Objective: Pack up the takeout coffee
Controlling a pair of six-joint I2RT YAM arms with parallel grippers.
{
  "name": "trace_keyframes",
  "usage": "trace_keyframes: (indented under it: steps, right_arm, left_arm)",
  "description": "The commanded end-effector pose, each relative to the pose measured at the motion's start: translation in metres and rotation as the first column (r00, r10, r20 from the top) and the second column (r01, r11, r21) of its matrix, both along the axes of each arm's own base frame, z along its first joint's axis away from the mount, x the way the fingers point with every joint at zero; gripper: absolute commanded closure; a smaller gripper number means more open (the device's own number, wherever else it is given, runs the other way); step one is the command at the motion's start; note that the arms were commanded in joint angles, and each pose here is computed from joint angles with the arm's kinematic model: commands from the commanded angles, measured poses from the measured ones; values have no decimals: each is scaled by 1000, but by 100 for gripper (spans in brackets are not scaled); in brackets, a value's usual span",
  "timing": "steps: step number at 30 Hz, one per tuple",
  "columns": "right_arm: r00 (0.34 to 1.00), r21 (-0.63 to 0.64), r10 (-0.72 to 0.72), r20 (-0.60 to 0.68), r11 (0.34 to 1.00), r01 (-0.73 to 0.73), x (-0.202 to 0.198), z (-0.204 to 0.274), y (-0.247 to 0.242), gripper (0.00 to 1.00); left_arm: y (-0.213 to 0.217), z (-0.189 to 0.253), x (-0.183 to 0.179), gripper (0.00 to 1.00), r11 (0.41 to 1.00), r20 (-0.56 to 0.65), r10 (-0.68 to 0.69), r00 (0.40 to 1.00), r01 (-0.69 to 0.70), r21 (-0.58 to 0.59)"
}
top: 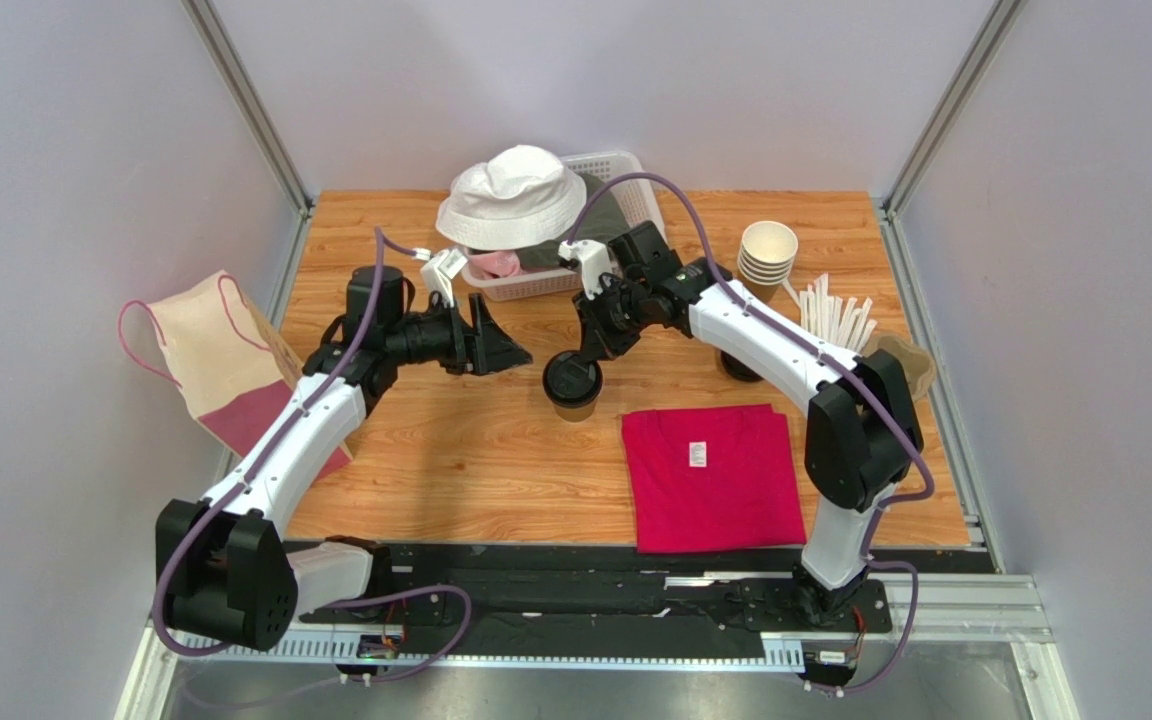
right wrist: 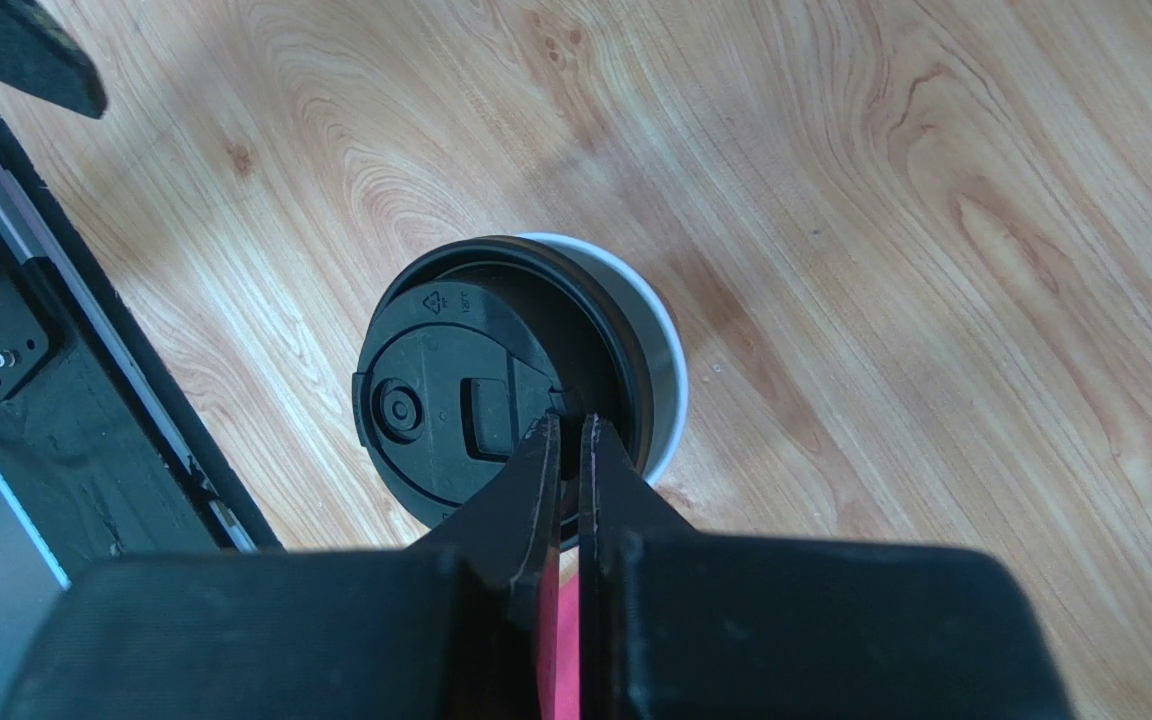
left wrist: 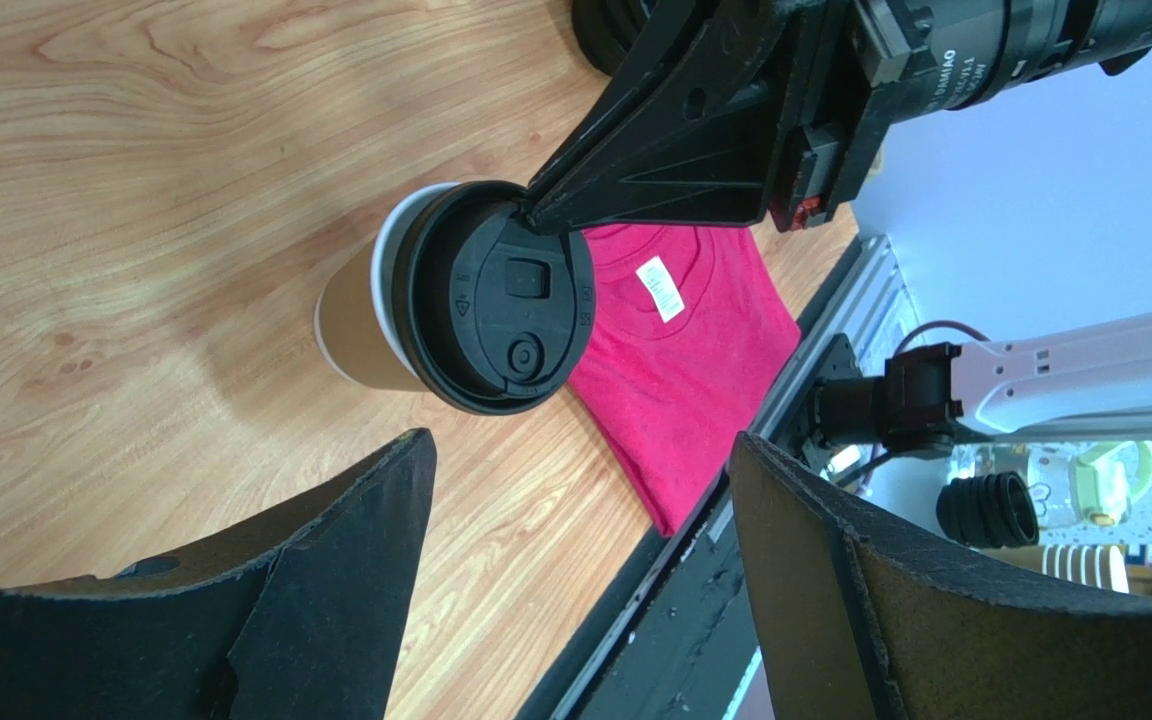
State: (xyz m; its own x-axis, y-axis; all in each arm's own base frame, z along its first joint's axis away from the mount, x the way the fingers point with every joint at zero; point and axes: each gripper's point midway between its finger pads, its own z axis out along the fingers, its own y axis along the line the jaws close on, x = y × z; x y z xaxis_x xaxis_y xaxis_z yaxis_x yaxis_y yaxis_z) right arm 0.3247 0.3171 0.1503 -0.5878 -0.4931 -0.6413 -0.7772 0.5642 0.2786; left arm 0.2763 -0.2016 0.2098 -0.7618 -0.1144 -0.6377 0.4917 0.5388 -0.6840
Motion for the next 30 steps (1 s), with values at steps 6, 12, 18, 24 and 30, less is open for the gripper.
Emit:
trace_keyframes:
  steps: [6, 12, 18, 24, 30]
  right_arm:
    - [1000, 67, -3, 31, 998, 1, 16, 12, 5, 100]
    - [1000, 76, 1, 0, 997, -1, 13, 6, 5, 100]
    - [1000, 69, 1, -22, 998, 0, 11, -3, 5, 100]
    - [999, 63, 6, -31, 998, -4, 10, -11, 4, 100]
    - [999, 58, 6, -33, 998, -4, 13, -18, 5, 100]
  left_arm:
    - [-3, 8, -1, 20, 1000, 34, -14, 999, 15, -23]
    - [-3, 6, -1, 21, 1000, 27, -20, 999, 20, -23]
    - [-3, 4, -1, 22, 999, 19, -19, 1000, 20, -25]
    - [-4, 1, -1, 23, 999, 11, -22, 1000, 22, -26]
    - [-6, -5, -2, 39, 999, 0, -39, 999, 39, -34]
